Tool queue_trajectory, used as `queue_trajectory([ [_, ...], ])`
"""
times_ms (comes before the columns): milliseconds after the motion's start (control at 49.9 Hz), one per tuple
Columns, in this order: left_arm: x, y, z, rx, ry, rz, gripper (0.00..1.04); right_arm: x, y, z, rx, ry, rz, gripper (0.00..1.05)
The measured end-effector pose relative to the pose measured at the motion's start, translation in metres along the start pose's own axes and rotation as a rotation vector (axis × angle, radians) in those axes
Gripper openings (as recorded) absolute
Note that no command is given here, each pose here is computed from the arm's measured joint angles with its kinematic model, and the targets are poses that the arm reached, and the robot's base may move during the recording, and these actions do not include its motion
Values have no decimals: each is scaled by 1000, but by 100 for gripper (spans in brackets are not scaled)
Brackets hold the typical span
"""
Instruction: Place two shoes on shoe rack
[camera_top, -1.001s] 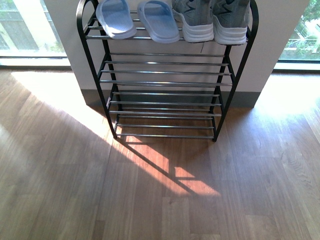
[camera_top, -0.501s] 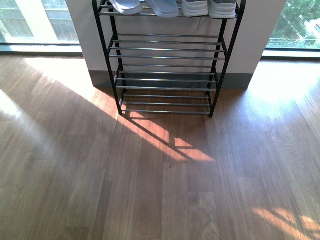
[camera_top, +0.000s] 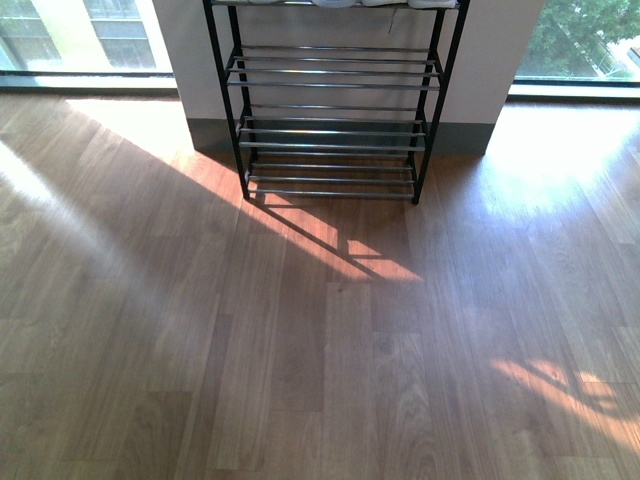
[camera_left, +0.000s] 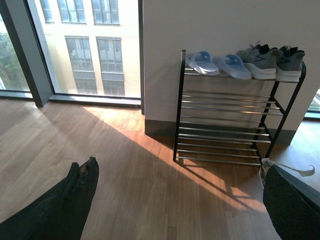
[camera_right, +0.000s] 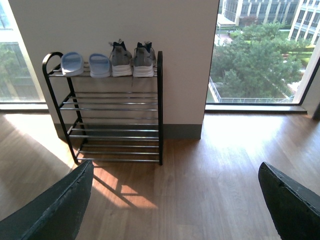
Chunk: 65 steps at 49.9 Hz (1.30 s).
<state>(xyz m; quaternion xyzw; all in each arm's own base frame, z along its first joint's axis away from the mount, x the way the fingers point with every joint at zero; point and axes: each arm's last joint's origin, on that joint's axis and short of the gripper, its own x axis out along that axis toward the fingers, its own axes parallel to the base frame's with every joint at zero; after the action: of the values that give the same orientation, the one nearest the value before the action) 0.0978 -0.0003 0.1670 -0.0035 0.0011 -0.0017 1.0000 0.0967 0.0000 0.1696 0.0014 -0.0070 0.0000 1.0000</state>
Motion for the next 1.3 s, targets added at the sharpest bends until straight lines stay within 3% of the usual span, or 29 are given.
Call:
queue_trajectory([
  [1302, 0, 0, 0, 0, 0, 0, 95, 0, 0, 0, 0, 0, 0, 96],
])
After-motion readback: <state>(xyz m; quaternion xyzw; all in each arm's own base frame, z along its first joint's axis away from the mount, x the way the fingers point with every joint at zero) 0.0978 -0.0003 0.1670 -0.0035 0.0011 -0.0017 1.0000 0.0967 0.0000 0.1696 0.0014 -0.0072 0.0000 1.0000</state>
